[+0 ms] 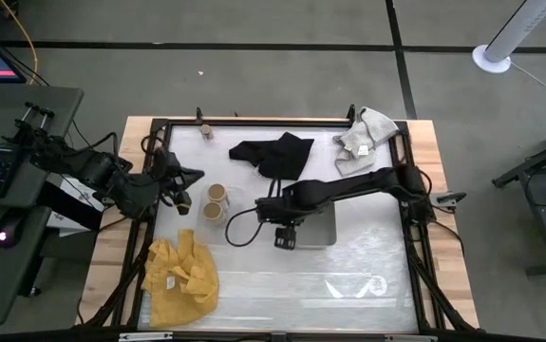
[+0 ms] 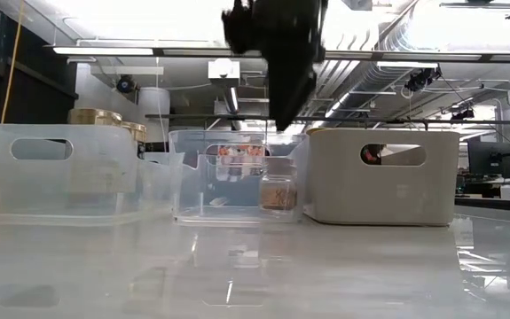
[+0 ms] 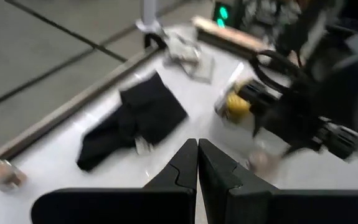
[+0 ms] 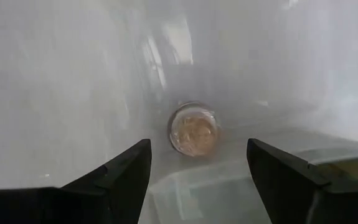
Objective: Sort spices by type
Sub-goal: Put the brown seasoning bottle into the right transparent bin
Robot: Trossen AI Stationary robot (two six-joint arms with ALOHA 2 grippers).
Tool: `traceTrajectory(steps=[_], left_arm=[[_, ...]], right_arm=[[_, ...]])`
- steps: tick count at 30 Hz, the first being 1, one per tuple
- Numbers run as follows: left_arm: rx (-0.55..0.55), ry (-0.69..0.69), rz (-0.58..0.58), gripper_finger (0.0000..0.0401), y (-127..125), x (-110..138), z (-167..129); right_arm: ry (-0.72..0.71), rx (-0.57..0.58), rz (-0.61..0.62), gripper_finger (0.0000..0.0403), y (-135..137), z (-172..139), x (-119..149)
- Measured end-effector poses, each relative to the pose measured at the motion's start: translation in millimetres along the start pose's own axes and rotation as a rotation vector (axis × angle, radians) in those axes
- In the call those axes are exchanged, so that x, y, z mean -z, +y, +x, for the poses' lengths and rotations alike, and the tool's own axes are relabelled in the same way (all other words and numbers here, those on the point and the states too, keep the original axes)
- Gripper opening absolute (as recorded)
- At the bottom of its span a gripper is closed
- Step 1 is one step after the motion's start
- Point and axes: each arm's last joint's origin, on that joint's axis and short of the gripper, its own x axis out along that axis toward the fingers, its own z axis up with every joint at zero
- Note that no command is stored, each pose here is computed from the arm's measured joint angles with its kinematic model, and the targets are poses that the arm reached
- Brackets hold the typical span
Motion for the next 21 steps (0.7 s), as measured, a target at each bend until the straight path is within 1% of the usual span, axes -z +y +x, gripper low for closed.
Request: traceTrajectory(steps=[4,7,9,11,13,15,18,21], left_arm=[[-0.036,-0.078,-0.021,0.0000,3,-16,-3],[-0.071,-0.108,-0.106,0.0000,11,-29,-3],[-0.087,-0.095,-0.180,0.0000,20,-39,-1],[-0.120,-0.052,-0.220,0.0000,31,-46,8],[-0.189,0.021,-0.221,0.0000,44,-51,23],[-0.291,0.134,-0.209,0.0000,62,-52,47],[-0.417,0.370,-0.214,0.0000,105,-49,92],[-0.481,0.586,-0.283,0.0000,149,-38,132]], right_arm=[[-0.111,0.050,0.009,0.0260,-5,-41,-1],[-0.219,0.092,0.040,0.0260,-9,-73,1],[-0.278,0.101,0.082,0.0261,-11,-91,4],[-0.327,0.096,0.132,0.0261,-14,-106,8],[-0.358,0.087,0.177,0.0261,-16,-119,13],[-0.377,0.076,0.207,0.0261,-17,-129,17],[-0.385,0.067,0.243,0.0261,-18,-138,23],[-0.380,0.060,0.277,0.0261,-18,-143,29]])
